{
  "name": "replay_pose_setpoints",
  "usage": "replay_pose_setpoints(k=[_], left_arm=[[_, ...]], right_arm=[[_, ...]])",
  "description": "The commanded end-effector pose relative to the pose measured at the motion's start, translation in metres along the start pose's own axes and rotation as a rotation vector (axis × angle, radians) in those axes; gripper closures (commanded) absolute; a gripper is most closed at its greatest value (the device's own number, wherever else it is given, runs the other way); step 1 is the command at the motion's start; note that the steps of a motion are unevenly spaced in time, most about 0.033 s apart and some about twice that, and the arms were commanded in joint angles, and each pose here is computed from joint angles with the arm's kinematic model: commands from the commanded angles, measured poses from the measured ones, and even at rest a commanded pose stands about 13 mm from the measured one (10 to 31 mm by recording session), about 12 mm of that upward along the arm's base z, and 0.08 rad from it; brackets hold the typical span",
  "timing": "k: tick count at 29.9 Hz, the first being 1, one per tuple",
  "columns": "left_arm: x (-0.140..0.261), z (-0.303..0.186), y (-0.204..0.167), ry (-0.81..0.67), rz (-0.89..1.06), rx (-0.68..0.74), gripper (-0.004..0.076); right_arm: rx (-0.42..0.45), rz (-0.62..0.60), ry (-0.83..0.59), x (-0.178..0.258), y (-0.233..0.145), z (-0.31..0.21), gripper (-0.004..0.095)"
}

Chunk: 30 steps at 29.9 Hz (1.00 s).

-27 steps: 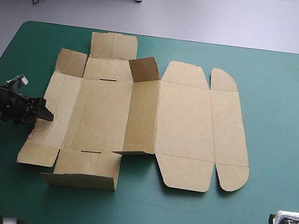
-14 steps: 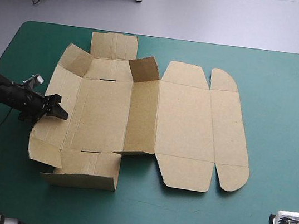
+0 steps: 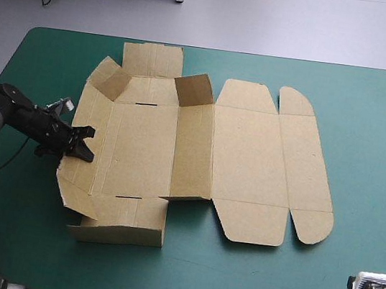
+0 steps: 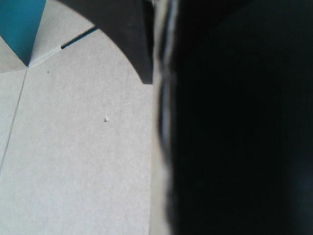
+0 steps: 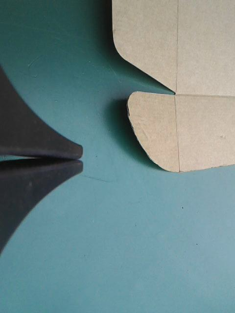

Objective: Fold the box

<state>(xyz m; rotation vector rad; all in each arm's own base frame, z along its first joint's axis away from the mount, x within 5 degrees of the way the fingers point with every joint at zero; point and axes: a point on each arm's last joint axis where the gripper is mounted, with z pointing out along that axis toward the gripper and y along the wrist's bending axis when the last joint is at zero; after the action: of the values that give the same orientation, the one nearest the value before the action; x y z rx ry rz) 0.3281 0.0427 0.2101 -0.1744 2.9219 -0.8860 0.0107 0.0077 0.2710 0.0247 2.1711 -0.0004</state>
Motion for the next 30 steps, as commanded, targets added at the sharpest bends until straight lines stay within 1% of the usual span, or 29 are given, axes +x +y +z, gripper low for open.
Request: replay_pose_setpoints(k=[1, 4, 10, 14, 17, 19, 21, 23, 28, 30], left_arm=[[0.006, -0.025, -0.023, 0.011, 0.057, 0.03, 0.0731], [0.003, -0.036, -0.039, -0.009, 0.156, -0.042, 0.0733], [0.005, -0.057, -0.096, -0.05, 0.436, -0.222, 0.0733], [0.015, -0.055, -0.129, -0.03, 0.669, -0.286, 0.0733], [0.027, -0.047, -0.151, 0.015, 0.853, -0.352, 0.0733], [0.03, -0.043, -0.161, 0.039, 0.934, -0.428, 0.0733], [0.03, -0.043, -0.172, 0.032, 1.004, -0.498, 0.0733], [0.029, -0.044, -0.187, -0.019, 1.078, -0.546, 0.0733], [0.02, -0.056, -0.231, -0.271, 1.292, -0.664, 0.0733], [0.018, -0.06, -0.247, -0.348, 1.384, -0.701, 0.0733]], right_arm=[[0.007, -0.005, -0.071, -0.011, 0.0, -0.004, 0.0928], [0.007, -0.005, -0.071, -0.011, 0.0, -0.004, 0.0927], [0.007, -0.003, -0.071, -0.011, 0.0, -0.004, 0.0928], [0.004, -0.002, -0.072, -0.011, 0.0, -0.004, 0.0928], [-0.002, 0.002, -0.072, -0.011, 0.0, -0.004, 0.0927], [-0.002, 0.001, -0.072, -0.011, 0.0, -0.004, 0.0927], [-0.002, 0.001, -0.072, -0.011, 0.0, -0.004, 0.0927], [-0.002, 0.001, -0.072, -0.011, 0.0, -0.004, 0.0928], [-0.002, 0.001, -0.072, -0.011, 0.0, -0.004, 0.0928], [-0.002, 0.001, -0.072, -0.011, 0.0, -0.004, 0.0926]])
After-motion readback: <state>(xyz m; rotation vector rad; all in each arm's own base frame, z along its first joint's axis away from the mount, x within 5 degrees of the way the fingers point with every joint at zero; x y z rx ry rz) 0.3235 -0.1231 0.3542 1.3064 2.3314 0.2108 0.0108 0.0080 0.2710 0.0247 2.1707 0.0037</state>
